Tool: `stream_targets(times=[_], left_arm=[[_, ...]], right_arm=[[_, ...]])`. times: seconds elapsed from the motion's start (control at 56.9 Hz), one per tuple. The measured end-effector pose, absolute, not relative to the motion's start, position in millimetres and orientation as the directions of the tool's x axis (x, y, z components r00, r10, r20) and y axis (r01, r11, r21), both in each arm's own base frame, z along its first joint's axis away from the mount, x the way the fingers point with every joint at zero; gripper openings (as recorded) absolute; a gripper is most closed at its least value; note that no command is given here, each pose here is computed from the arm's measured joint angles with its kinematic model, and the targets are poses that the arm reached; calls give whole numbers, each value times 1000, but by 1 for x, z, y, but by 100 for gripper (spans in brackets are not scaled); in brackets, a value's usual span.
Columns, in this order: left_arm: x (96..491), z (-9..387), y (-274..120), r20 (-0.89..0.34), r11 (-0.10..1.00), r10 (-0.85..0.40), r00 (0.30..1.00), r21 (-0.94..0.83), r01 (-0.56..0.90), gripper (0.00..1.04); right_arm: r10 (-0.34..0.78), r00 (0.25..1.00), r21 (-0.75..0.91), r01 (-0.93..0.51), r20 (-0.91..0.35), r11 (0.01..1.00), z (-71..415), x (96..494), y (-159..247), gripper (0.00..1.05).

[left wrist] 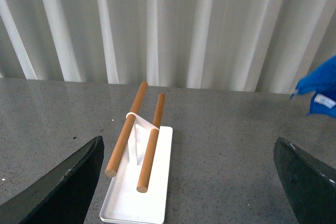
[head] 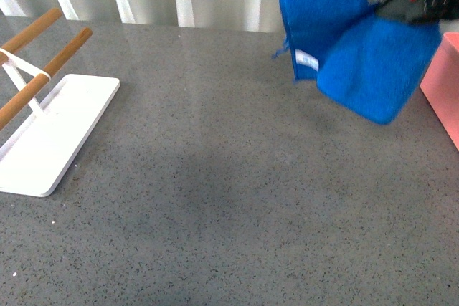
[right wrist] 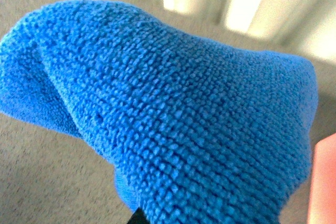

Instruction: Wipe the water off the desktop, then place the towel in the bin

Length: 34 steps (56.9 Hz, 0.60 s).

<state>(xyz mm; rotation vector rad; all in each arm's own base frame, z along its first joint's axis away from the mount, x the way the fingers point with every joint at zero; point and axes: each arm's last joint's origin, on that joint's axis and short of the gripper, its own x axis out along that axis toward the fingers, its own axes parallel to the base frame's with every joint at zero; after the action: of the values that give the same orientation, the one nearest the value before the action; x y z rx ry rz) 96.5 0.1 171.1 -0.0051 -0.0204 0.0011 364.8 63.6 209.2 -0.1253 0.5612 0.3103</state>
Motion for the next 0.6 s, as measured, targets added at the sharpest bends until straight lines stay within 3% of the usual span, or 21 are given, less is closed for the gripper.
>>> stream_targets(times=[0.106, 0.229, 0.44, 0.598], left_arm=[[96, 171, 0, 20, 1000, 1, 1000, -5, -1, 98], [97, 171, 0, 20, 1000, 1, 1000, -5, -1, 98], [96, 171, 0, 20, 1000, 1, 1000, -5, -1, 98], [96, 171, 0, 20, 1000, 1, 1000, -5, -1, 98]], right_arm=[[210, 851, -82, -282, -481, 956, 241, 369, 52, 5], [51, 912, -164, -128, -407, 978, 278, 374, 10, 5], [-148, 905, -192, 75, -399, 979, 291, 362, -53, 5], [-236, 864, -189, 167, -445, 968, 281, 352, -81, 5]])
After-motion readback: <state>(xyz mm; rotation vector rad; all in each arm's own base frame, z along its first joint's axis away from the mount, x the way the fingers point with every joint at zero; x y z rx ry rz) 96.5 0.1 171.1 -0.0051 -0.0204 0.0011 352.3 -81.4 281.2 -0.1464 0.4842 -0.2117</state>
